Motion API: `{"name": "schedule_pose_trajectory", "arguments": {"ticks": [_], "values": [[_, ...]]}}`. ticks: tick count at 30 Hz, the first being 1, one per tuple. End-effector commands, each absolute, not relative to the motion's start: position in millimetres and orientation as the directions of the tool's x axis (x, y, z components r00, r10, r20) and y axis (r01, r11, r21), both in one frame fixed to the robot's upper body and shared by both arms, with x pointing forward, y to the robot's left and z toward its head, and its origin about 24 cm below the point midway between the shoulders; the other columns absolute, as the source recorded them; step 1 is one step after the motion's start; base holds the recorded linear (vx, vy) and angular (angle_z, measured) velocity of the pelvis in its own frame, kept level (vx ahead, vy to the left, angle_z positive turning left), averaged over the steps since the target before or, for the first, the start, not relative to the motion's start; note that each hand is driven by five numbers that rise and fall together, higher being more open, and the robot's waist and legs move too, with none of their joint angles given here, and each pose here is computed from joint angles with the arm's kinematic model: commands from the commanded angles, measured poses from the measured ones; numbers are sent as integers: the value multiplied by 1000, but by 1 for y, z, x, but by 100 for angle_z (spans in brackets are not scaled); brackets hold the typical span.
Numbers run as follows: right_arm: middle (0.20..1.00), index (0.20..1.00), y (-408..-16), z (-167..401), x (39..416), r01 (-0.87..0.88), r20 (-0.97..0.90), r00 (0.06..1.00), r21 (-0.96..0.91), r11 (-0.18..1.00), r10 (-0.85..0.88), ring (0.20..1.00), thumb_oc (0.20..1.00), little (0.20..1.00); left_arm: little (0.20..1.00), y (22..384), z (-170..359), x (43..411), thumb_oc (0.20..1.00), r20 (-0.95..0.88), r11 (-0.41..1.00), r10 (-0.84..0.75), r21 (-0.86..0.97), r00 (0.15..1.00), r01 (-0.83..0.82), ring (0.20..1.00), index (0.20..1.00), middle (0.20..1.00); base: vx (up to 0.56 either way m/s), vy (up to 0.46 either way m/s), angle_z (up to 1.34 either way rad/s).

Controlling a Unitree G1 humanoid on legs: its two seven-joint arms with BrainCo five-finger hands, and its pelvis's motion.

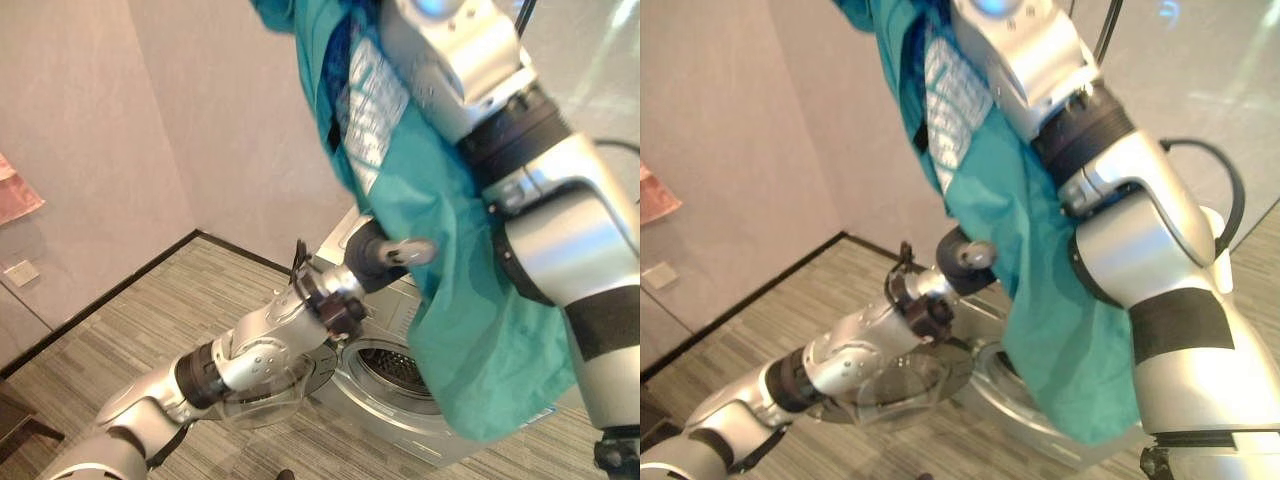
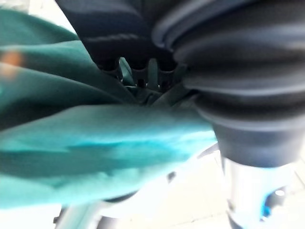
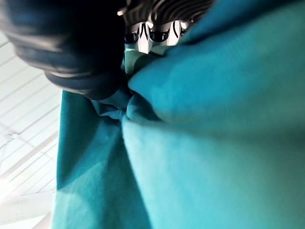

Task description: Grab the laundry basket,head to the washer,open it,put in the laundry and shut it.

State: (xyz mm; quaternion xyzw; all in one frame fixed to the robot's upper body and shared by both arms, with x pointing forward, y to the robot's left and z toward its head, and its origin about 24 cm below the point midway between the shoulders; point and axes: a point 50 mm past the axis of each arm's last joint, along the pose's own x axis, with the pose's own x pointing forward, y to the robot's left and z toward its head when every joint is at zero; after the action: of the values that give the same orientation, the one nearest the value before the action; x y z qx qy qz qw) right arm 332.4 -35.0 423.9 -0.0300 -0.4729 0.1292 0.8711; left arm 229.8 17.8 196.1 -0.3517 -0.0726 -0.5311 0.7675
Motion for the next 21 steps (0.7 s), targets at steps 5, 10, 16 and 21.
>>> {"name": "schedule_pose_trajectory", "arguments": {"ticks": [5, 10, 16, 21], "values": [[200, 200, -75, 444, 291, -146, 947, 261, -156, 977, 190, 200, 200, 200, 1000, 53, 206, 236, 1000, 600, 233, -612, -485, 515, 843, 1000, 1000, 1000, -12, -7, -9], [200, 200, -90, 428, 268, -208, 958, 179, -187, 960, 225, 200, 200, 200, 1000, 63, 193, 234, 1000, 556, 285, -615, -505, 559, 815, 1000, 1000, 1000, -9, -2, -5], [200, 200, -102, 400, 253, -347, 950, 166, -194, 917, 264, 200, 200, 200, 1000, 70, 186, 236, 1000, 522, 329, -602, -527, 604, 783, 1000, 1000, 1000, -1, -1, -11], [200, 200, -113, 380, 250, -359, 921, 198, -251, 899, 336, 200, 200, 200, 1000, 72, 190, 235, 1000, 541, 326, -592, -518, 598, 791, 1000, 1000, 1000, -3, 2, -12]]}}
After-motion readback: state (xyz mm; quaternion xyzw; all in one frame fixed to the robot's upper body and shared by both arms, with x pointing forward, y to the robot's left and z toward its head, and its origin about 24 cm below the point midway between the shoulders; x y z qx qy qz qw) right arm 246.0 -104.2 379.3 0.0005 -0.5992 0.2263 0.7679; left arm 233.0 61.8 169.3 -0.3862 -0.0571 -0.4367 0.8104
